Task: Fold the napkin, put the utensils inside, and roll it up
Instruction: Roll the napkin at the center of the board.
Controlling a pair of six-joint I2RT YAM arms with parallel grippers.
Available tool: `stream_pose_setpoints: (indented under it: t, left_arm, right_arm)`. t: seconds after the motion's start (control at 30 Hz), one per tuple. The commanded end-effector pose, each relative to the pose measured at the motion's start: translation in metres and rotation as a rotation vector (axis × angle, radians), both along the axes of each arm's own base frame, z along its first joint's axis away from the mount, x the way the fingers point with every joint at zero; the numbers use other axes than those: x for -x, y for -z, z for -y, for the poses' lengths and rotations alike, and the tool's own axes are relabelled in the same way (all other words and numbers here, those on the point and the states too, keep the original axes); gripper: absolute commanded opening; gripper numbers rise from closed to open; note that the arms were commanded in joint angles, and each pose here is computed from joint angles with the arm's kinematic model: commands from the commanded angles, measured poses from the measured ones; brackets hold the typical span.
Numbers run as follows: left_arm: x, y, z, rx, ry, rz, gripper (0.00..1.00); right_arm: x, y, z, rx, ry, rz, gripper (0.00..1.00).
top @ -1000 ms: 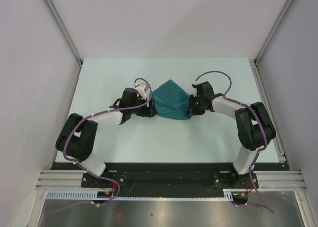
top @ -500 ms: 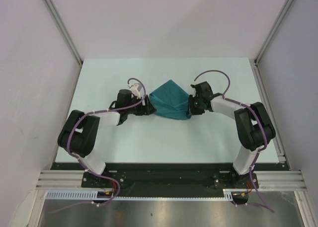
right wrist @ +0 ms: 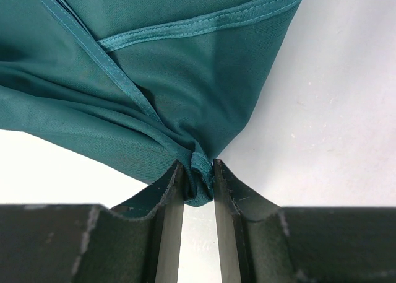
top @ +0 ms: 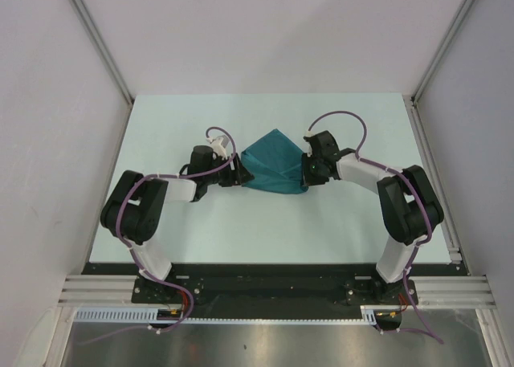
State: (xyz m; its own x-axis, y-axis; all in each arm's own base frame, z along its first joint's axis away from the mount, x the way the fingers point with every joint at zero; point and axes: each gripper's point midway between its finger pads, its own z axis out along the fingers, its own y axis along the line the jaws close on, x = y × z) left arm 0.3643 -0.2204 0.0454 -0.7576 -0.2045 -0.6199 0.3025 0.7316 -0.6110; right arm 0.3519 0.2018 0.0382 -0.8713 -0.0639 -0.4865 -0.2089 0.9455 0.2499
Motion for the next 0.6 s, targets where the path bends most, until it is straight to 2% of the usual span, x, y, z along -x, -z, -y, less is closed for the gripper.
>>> stream_pose_setpoints:
  t: [0.0,0.27,0.57]
  left_arm:
    - [-0.01,-0.006,0.0,0.044,-0.019,0.021,0.66]
    - [-0.01,0.01,-0.011,-0.008,-0.072,-0.034,0.52]
    - [-0.008,0.02,-0.018,-0.067,-0.076,-0.048,0.47]
  right_arm:
    - [-0.002,-0.001,0.002,0.071,-0.013,0.004,0.29]
    - [-0.003,-0.003,0.004,0.153,-0.006,0.008,0.29]
    - [-0.004,-0.008,-0.002,0.162,-0.012,0.012,0.29]
